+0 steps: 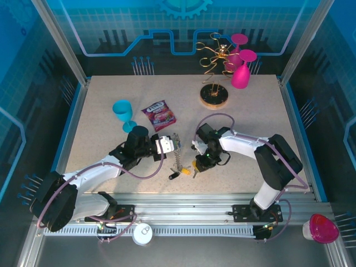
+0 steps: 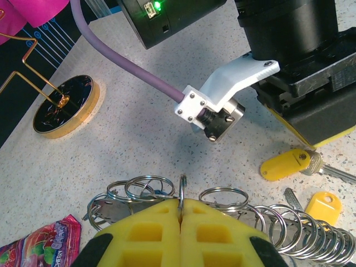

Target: Put the keys on the keyring

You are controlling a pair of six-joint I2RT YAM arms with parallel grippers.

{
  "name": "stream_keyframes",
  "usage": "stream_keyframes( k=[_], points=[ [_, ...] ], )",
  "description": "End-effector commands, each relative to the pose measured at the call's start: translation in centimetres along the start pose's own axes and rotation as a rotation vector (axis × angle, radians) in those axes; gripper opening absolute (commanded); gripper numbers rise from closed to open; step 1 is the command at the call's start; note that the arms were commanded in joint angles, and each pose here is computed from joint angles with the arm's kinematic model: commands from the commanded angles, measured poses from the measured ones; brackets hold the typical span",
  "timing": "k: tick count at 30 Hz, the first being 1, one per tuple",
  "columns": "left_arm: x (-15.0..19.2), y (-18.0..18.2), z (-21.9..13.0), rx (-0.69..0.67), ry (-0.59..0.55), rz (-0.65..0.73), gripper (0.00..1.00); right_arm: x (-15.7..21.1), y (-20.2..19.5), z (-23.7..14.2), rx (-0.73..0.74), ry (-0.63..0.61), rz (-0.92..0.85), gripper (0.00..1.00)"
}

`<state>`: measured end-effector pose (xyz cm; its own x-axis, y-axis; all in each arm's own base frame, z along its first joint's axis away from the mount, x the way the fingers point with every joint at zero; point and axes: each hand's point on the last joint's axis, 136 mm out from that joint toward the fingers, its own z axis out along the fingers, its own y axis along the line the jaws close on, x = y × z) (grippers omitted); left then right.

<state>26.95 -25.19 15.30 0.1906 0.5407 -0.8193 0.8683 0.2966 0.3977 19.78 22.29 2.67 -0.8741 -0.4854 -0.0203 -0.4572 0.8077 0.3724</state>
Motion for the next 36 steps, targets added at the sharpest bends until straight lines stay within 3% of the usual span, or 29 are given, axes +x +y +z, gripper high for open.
stream_keyframes(
  k=[1, 15, 23, 27, 29, 36],
  points=[
    [0.0, -0.9, 0.2, 0.035, -0.026, 0.011, 0.0, -0.3, 0.5, 0.2, -0.048, -0.01, 0.02, 0.21],
    [-0.1, -0.9, 0.1, 0.035, -0.027, 0.011, 0.0, -0.2, -0.5, 0.7, -0.001, -0.005, 0.043, 0.23],
    [-0.1, -0.9, 0.0, 0.035, -0.019, 0.015, 0.0, -0.1, -0.7, 1.0, 0.0, 0.009, 0.044, 0.14],
    [0.0, -0.9, -0.1, 0.034, -0.015, 0.018, 0.0, -0.2, -0.8, 1.0, 0.007, 0.005, 0.038, 0.05],
    [0.0, -0.9, -0.2, 0.032, -0.014, 0.02, 0.0, -0.5, -0.6, 0.3, 0.009, -0.018, 0.028, 0.0],
    [-0.1, -0.8, 0.0, 0.033, -0.019, 0.023, 0.0, -1.9, 1.4, -5.0, 0.042, -0.21, -0.16, 0.0]
  ],
)
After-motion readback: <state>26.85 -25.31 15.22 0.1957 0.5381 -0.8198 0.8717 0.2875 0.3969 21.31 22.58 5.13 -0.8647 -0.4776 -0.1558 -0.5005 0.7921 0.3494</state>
